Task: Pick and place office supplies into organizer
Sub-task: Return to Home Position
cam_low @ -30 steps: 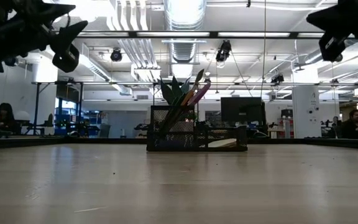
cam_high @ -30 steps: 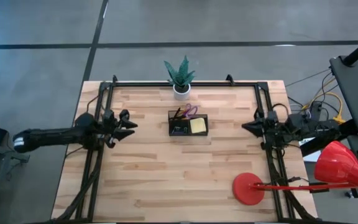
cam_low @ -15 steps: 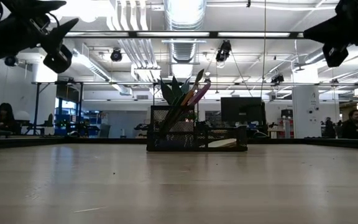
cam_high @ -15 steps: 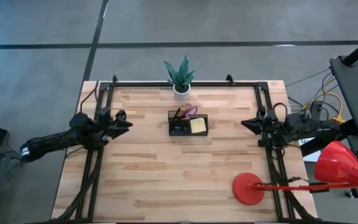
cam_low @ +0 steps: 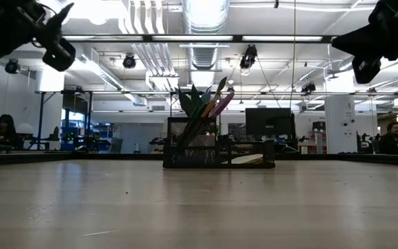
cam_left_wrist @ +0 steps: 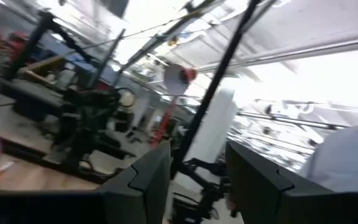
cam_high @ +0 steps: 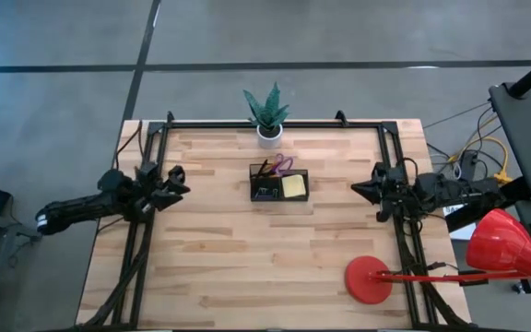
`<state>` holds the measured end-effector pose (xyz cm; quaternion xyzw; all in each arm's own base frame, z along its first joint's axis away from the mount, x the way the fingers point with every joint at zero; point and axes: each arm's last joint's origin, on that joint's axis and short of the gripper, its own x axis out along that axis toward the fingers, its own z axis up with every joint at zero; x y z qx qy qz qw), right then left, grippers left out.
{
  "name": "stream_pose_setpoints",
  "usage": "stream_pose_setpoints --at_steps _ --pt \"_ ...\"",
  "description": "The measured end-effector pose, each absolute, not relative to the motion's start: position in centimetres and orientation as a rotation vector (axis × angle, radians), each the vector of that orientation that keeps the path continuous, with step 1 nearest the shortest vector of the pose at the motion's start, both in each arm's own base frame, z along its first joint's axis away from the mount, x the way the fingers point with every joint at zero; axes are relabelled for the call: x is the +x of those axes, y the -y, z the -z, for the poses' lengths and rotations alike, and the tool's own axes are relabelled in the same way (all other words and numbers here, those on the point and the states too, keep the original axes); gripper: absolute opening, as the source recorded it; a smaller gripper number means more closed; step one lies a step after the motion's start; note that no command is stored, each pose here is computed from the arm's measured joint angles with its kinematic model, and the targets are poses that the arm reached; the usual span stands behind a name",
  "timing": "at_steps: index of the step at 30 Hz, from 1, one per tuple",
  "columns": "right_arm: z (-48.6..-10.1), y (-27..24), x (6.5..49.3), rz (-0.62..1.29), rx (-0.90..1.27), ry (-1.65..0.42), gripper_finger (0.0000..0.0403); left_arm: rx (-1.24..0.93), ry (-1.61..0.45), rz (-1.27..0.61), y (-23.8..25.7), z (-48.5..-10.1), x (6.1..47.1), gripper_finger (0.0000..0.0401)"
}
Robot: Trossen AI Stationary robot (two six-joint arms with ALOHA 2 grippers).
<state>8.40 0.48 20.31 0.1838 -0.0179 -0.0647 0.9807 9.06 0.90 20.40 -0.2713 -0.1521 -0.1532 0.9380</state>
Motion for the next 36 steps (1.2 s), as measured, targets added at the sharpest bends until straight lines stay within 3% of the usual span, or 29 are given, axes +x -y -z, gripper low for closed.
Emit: stream_pose_setpoints --at_steps 9,36 --pt "-17.6 -0.7 9.5 0.091 0.403 0.089 0.0009 -0.572 0.285 0.462 0.5 -20.5 8.9 0.0141" --pt "-16.9 -0.7 9.8 0.122 0.397 0.048 0.0009 -0.585 0.249 0.458 0.5 -20.2 9.3 0.0141"
